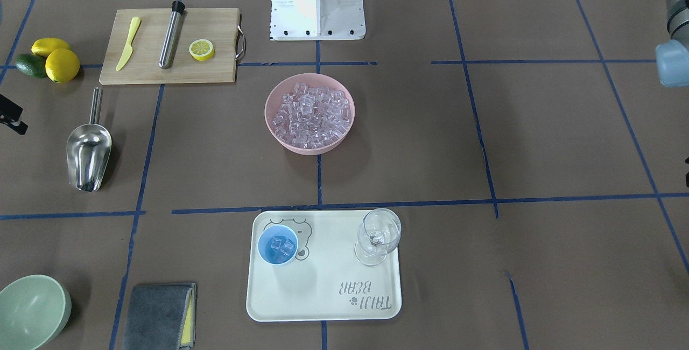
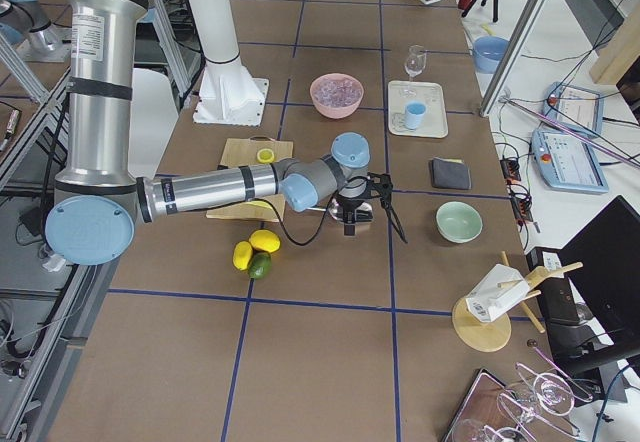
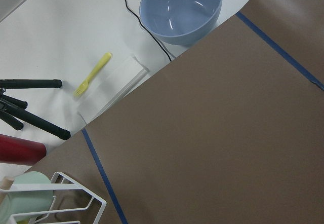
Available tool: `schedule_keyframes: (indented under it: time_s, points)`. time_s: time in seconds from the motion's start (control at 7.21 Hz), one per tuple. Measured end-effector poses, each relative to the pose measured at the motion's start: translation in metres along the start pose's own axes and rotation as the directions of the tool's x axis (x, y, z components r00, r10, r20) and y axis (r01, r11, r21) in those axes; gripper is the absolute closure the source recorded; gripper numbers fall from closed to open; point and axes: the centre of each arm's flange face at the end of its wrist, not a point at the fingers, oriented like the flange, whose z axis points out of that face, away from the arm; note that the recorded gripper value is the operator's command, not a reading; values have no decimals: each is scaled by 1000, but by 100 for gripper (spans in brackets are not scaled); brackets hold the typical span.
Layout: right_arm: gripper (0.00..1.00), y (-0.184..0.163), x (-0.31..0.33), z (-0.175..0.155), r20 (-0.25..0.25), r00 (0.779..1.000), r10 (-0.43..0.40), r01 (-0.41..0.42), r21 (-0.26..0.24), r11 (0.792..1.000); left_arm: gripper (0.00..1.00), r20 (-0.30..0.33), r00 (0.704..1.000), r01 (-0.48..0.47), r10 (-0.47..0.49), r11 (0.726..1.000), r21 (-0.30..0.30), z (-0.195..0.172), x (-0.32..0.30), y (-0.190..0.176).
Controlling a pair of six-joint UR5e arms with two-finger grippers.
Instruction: Put ice in cup with scoop
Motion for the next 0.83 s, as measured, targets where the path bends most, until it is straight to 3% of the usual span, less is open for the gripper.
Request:
schedule_keyframes:
  time_s: [0.42, 0.56, 0.83]
  points:
    - [0, -2, 9, -5, -3, 1000, 10, -10, 14, 1000, 0, 15, 1000, 8, -8, 1000, 5, 5, -10, 13]
    - [0, -4, 15, -4, -11, 1000, 16, -16, 16, 1000, 0, 21, 999, 33, -32, 999, -24, 5, -18, 21]
    - [0, -12, 34, -13, -17, 1000, 11, -11, 35, 999, 0, 33, 997, 79, -75, 984, -160, -12, -56, 43]
